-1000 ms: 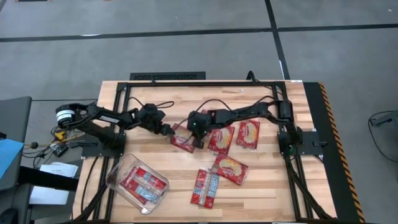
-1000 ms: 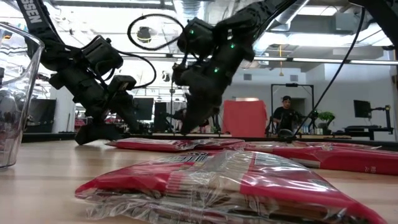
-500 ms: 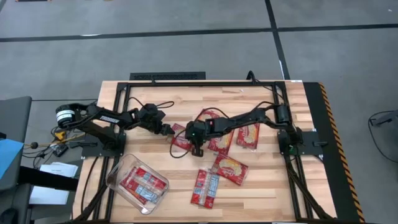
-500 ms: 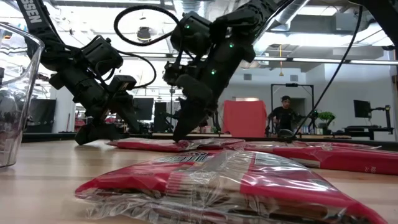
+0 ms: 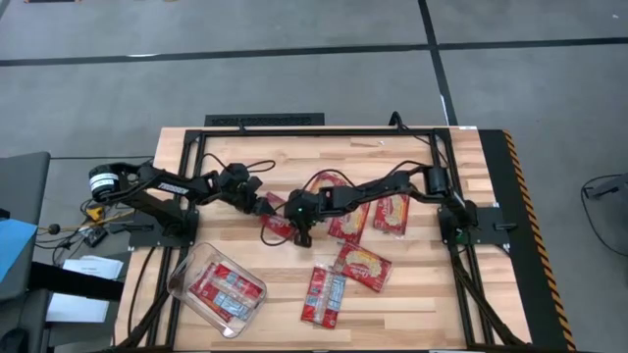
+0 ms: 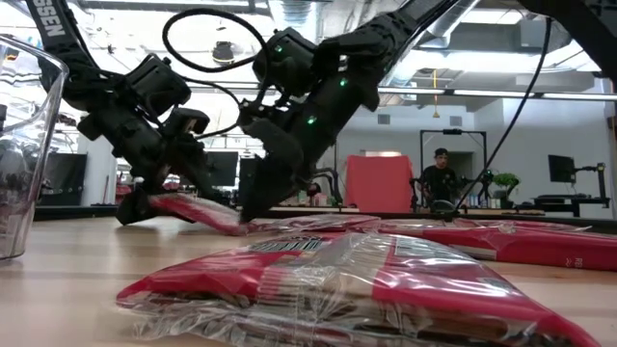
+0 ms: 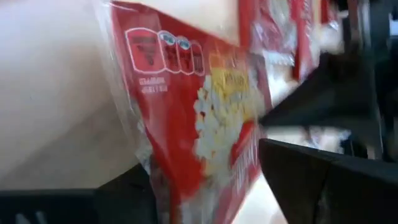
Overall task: Sort popcorn bags into baskets
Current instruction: Put the red popcorn bag into the transparent bin
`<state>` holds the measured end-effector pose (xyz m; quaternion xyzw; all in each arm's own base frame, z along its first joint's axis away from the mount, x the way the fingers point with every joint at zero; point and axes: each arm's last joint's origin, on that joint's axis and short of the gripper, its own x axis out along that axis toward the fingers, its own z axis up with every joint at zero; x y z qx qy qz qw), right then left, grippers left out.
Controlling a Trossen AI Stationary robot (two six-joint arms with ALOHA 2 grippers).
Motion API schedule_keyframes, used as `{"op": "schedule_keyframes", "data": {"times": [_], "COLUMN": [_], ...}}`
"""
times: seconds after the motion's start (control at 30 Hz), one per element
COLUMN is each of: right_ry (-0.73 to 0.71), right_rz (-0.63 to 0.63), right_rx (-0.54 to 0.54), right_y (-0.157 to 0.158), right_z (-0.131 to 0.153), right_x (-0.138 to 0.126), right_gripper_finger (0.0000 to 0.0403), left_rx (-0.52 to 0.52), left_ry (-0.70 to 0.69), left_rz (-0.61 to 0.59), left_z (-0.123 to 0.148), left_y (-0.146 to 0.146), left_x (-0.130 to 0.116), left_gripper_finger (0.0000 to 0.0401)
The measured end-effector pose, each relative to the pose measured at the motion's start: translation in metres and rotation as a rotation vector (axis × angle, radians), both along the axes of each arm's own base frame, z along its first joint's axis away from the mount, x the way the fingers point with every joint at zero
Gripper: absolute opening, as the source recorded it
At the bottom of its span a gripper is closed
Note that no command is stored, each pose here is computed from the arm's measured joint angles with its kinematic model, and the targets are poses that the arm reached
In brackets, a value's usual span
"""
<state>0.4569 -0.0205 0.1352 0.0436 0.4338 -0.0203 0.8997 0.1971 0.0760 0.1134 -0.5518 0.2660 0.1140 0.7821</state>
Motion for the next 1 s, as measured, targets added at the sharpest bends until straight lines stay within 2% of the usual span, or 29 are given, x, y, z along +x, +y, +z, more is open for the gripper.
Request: {"op": "schedule_keyframes", "data": {"times": [0.1,0.27,0.3,0.47,0.57,0.67,0.77,0.87,1.0], "right_ry": [0.015,-0.066,-0.1,-0.195,-0.255,-0.288,-0.3,-0.29,-0.282], "right_rz": [-0.008,-0.023,-0.03,-0.103,-0.176,-0.247,-0.299,-0.307,-0.262], "right_rx": [-0.028,-0.081,-0.089,-0.153,-0.194,-0.202,-0.222,-0.255,-0.265], "right_y": [-0.002,0.0,0.002,0.009,0.014,0.019,0.026,0.034,0.046], "right_z": [0.023,0.1,0.115,0.182,0.219,0.244,0.261,0.269,0.273], "right_x": [-0.008,-0.035,-0.04,-0.083,-0.115,-0.146,-0.175,-0.194,-0.209], "right_gripper_finger": [0.0021,0.003,0.0029,0.0016,0.0014,0.0021,0.003,0.0031,0.002], "left_rx": [-0.045,-0.08,-0.075,-0.13,-0.167,-0.173,-0.188,-0.217,-0.221], "left_ry": [-0.02,-0.064,-0.078,-0.187,-0.328,-0.439,-0.53,-0.56,-0.453], "left_rz": [-0.031,-0.029,-0.029,-0.053,-0.115,-0.159,-0.226,-0.297,-0.282], "left_z": [0.001,0.006,0.007,0.021,0.047,0.078,0.112,0.143,0.173], "left_y": [-0.001,-0.001,-0.001,-0.001,-0.006,-0.013,-0.027,-0.048,-0.081], "left_x": [0.001,0.003,0.004,0.009,0.015,0.017,0.014,0.003,-0.019], "left_gripper_finger": [0.0145,0.0026,0.0014,0.0004,0.0002,0.0001,0.0,0.0,0.0]}}
